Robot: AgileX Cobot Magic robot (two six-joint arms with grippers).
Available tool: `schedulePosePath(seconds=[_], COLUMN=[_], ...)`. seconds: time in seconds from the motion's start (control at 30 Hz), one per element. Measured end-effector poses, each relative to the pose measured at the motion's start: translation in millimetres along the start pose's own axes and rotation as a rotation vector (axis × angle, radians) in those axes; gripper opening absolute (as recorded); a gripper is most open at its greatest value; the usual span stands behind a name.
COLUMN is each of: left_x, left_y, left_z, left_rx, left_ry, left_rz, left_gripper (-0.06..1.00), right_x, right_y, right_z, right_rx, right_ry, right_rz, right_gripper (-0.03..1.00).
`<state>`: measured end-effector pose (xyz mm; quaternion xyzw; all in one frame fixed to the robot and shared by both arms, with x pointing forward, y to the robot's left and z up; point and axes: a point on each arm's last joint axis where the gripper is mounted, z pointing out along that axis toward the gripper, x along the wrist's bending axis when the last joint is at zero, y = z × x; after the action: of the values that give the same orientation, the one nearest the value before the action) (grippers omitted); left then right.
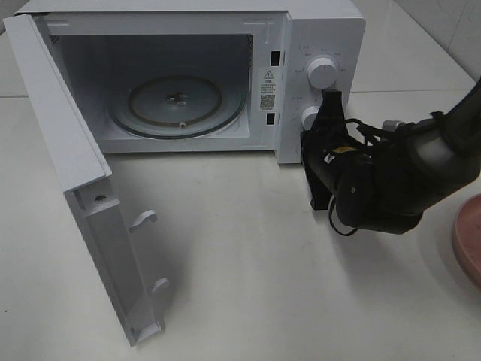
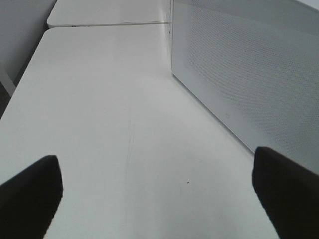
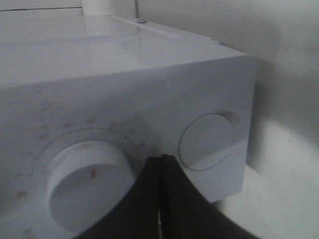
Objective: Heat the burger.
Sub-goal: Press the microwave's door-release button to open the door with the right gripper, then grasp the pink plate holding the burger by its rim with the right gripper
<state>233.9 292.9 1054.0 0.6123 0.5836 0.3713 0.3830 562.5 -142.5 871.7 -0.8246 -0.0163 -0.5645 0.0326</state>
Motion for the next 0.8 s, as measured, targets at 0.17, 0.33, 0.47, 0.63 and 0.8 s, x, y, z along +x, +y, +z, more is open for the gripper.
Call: schedulePosePath(seconds=[0.17, 0.33, 0.47, 0.63, 0.8], left_x=[0, 0, 0, 0, 0], left_y=[0, 0, 0, 0, 0], left_z=[0, 0, 0, 0, 0], left_rx=[0.000, 0.000, 0.000, 0.000, 0.000], left_ry=[0.000, 0.000, 0.000, 0.000, 0.000], left_rz=[0.000, 0.000, 0.000, 0.000, 0.000], left_gripper=[0.97, 0.97, 0.97, 0.97, 0.97], right_x=[2, -3, -6, -10, -6], right_y=[8, 11, 13, 16, 16], right_z=[-23, -41, -52, -67, -79], right_rx=[0.003, 0.021, 0.035, 0.075, 0.129], right_ry=[-0.023, -0.067, -0.098, -0.171, -0.242], right_rz=[-0.006, -0.021, -0.033, -0.082, -0.170], right_gripper=[0.00, 0.00, 0.00, 0.00, 0.01])
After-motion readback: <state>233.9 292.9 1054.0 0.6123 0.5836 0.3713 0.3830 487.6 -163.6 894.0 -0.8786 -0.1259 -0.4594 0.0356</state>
